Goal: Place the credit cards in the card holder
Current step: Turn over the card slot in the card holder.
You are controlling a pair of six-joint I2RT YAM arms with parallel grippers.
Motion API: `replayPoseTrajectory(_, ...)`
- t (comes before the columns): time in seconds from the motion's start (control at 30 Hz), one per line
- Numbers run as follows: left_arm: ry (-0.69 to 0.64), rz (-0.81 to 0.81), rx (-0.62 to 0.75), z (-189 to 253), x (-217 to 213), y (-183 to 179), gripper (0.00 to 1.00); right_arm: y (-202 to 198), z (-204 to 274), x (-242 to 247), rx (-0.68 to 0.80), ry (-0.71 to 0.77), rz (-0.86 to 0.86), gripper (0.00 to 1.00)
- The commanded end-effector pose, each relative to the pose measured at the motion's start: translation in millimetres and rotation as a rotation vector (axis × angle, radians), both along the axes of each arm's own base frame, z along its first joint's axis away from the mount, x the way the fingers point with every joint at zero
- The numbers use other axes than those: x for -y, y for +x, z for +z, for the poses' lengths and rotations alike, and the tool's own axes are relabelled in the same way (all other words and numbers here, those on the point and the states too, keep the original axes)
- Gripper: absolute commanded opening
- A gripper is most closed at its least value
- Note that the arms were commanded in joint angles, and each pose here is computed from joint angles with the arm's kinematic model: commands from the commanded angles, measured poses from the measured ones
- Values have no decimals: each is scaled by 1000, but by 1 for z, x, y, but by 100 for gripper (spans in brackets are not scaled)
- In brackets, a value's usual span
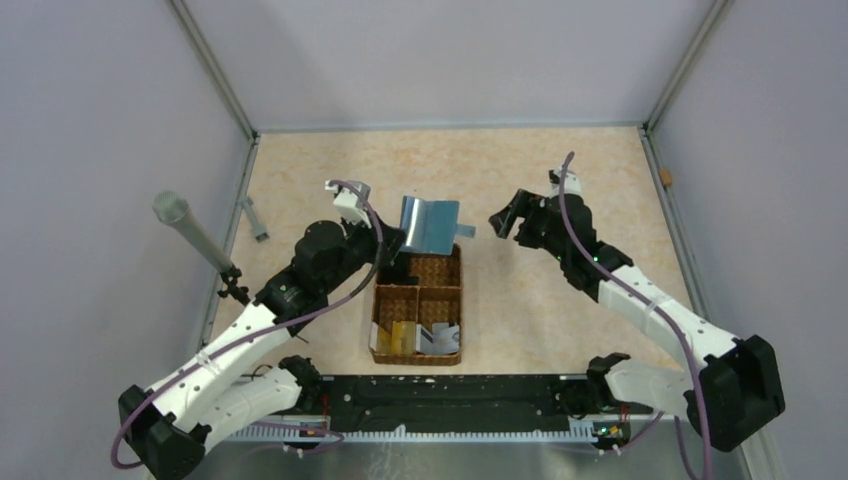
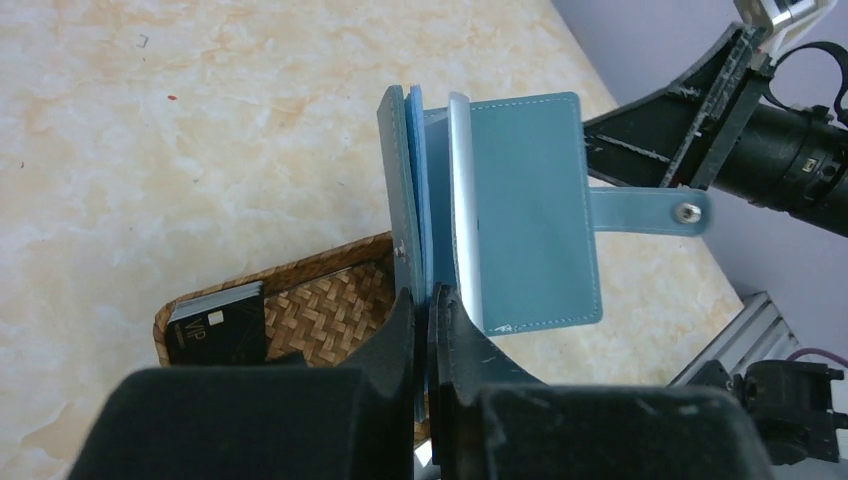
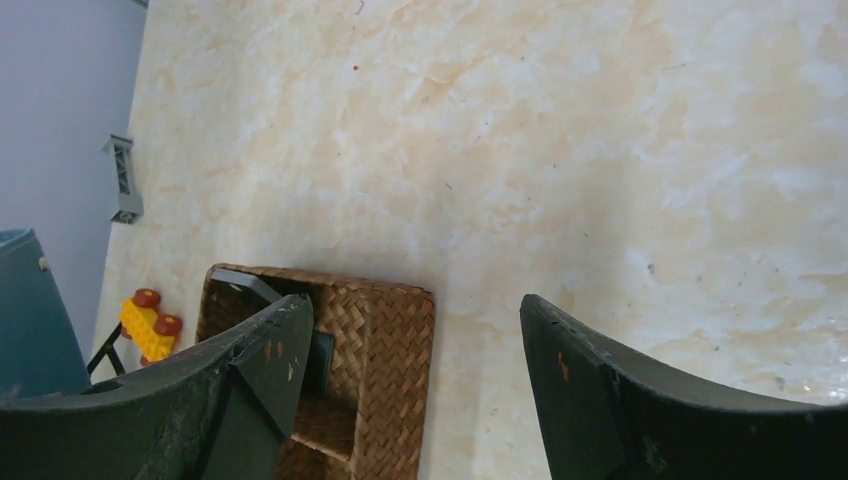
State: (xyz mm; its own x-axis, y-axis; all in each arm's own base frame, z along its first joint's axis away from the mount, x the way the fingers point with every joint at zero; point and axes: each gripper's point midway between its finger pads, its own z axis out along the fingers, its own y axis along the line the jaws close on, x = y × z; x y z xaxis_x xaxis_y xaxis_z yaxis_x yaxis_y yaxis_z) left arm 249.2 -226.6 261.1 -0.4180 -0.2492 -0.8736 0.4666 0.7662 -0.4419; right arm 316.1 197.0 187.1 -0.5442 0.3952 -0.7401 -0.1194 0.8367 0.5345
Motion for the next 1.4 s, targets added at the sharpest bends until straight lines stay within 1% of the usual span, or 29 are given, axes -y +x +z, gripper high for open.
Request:
replayPoseTrajectory(0.0,-87,-117,59,28,6,-8,0,-12,42,6,117,1,107,80)
replayPoseTrajectory(0.1,-34,-144,69,27,4,-10,0,-25,93,-11,254,41,259,85)
replayPoseTrajectory(0.17,-11,-161,76,24,3,-12,0,-37,121,-25,314,82,368,87)
replayPoseTrajectory(0.2,-4,-169,83,23,4,-13,0,-42,131,-31,328,103,410,87)
replayPoseTrajectory(0.27,13,-188,103,20,5,-13,0,-44,140,-41,306,150,449,88)
replayPoseTrajectory(0.37,3,-186,97,16,8,-10,0,-46,134,-61,251,208,491,88)
replayPoseTrajectory(0.47,-20,-168,84,13,11,-6,0,-47,128,-85,242,238,526,88)
replayPoseTrajectory(0.67,23,-149,104,11,16,-3,0,-54,122,-119,206,323,593,88)
replayPoseTrajectory(0.9,44,-151,100,5,20,-3,0,-44,101,-136,127,313,549,86)
replayPoseTrajectory(1.07,39,-135,94,4,18,-2,0,-40,80,-139,69,293,512,77)
replayPoseTrajectory(1.17,5,-145,119,12,21,-2,0,-35,69,-136,48,270,473,68)
replayPoseTrajectory(1.27,-13,-163,130,13,23,-5,0,-27,53,-131,30,230,422,52)
replayPoseTrajectory(1.37,-40,-171,132,15,23,-9,0,-26,48,-131,37,231,424,30)
